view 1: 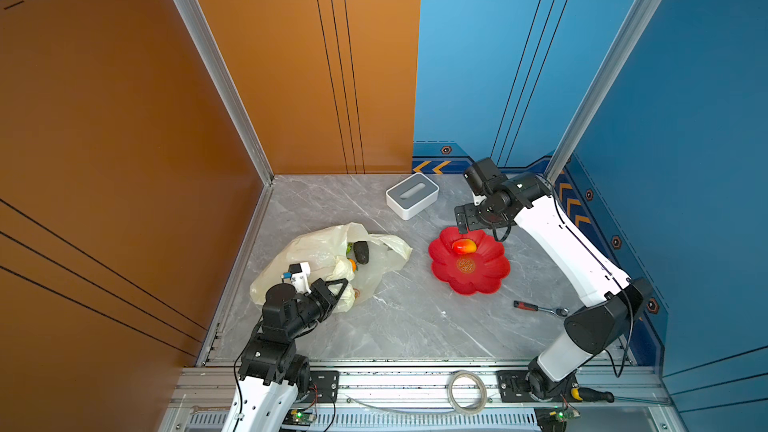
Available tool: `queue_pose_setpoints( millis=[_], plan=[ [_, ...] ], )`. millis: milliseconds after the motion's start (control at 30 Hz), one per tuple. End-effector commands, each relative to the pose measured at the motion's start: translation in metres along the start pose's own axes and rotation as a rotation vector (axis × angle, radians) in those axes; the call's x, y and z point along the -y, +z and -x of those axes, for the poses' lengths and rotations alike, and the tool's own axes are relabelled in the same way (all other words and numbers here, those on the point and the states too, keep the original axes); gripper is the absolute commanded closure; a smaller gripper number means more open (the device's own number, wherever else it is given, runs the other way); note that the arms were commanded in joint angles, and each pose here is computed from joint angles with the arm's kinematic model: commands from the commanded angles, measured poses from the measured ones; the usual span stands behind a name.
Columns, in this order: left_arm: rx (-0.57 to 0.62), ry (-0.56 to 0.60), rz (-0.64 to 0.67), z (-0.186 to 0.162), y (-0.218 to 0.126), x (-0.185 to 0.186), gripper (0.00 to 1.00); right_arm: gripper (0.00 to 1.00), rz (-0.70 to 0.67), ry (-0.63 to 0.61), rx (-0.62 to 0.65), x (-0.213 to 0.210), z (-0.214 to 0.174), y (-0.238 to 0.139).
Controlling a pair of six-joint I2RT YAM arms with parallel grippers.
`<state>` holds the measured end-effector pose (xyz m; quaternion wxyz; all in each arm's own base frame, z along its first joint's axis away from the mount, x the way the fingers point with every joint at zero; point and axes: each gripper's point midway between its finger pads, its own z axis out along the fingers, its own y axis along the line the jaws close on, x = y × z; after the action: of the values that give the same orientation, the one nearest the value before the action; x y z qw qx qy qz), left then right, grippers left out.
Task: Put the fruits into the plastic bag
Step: 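Move the right gripper back over the red bowl above the last mango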
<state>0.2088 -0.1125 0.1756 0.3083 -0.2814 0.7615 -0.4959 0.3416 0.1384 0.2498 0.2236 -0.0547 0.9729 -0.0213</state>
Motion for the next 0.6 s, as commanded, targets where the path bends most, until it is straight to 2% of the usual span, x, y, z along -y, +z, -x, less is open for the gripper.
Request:
queue_pose_setpoints(
  millis=[0, 300, 567],
  plan=[
    [-0.001, 0.036, -0.037, 0.002, -0.001, 0.011, 1.0, 0.0, 0.061, 0.053, -0.045, -0.005, -0.008, 0.016],
    [0.0, 0.026, -0.035, 0.001, -0.001, 0.007, 1.0, 0.0, 0.071, 0.15, -0.147, 0.01, -0.024, 0.07],
    [0.001, 0.022, -0.033, 0.001, -0.002, 0.005, 1.0, 0.0, 0.105, 0.207, -0.191, 0.009, -0.03, 0.102]
  ],
)
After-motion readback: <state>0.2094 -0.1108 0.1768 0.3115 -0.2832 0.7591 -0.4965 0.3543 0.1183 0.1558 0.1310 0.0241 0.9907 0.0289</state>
